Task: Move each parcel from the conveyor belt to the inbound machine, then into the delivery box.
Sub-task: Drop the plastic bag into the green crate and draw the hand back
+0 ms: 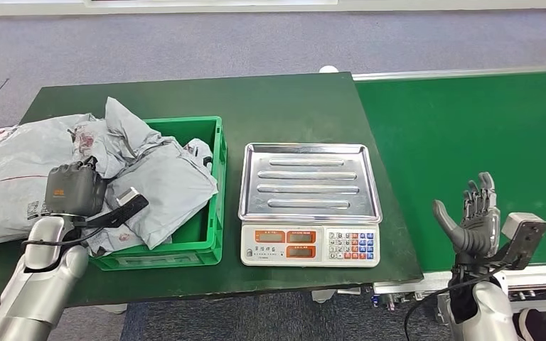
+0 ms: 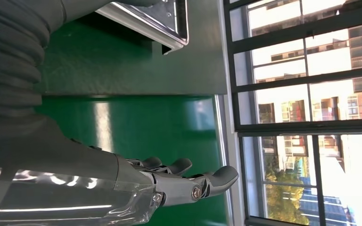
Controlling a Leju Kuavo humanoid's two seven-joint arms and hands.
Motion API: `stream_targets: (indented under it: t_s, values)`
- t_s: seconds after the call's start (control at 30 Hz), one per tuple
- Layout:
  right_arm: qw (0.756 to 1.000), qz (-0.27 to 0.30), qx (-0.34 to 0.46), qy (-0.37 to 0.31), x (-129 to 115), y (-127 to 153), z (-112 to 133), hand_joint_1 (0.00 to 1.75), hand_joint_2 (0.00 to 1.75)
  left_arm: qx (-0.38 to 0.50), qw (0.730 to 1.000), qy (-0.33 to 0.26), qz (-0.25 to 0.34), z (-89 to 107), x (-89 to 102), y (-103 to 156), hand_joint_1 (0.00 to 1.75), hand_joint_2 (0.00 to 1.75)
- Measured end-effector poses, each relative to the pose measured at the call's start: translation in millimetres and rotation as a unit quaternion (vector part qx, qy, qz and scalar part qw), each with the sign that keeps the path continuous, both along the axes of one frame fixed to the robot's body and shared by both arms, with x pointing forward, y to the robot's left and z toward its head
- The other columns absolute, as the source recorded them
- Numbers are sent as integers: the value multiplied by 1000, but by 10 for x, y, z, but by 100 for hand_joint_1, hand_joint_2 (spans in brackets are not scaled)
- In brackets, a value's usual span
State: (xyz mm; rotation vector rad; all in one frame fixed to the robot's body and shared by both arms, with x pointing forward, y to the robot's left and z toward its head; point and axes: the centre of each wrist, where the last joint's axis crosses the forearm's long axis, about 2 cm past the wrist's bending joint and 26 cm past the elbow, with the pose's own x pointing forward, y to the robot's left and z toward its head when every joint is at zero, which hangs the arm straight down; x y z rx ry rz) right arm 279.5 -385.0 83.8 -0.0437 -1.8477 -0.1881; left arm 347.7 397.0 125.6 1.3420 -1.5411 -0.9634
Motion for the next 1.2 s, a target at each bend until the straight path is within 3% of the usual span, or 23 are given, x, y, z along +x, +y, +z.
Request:
stream_targets:
  t_s: [0.1,0.17,0.23,0.27,0.47,0.57,0.77,1.03,1.2]
  values:
    - [1000,-1,1,0,2,-4,8,0,175,-14,1000,4,-7,-28,3,-55,175,175]
    - [1000,-1,1,-2,3,-7,14,0,175,-24,1000,6,-11,-40,5,-80,100,175]
    - [1000,-2,2,-2,4,-10,17,0,175,-52,998,14,-22,-57,9,-105,13,175]
    - [1000,-2,2,-2,5,-11,18,0,175,-75,997,20,-31,-67,15,-122,4,175]
    - [1000,-2,-1,-9,115,-1,109,0,175,-258,961,60,-77,-55,172,-241,0,175]
    - [1000,-3,-3,-15,230,13,188,0,175,-312,945,53,-79,14,292,-256,0,175]
    - [1000,7,-9,-15,381,82,239,0,175,-342,937,16,-69,136,432,-237,0,175]
    - [1000,16,-11,-11,438,129,239,0,175,-354,933,8,-65,145,455,-227,0,175]
    - [999,39,-21,-14,541,210,273,0,175,-418,902,-54,-92,237,438,-229,0,175]
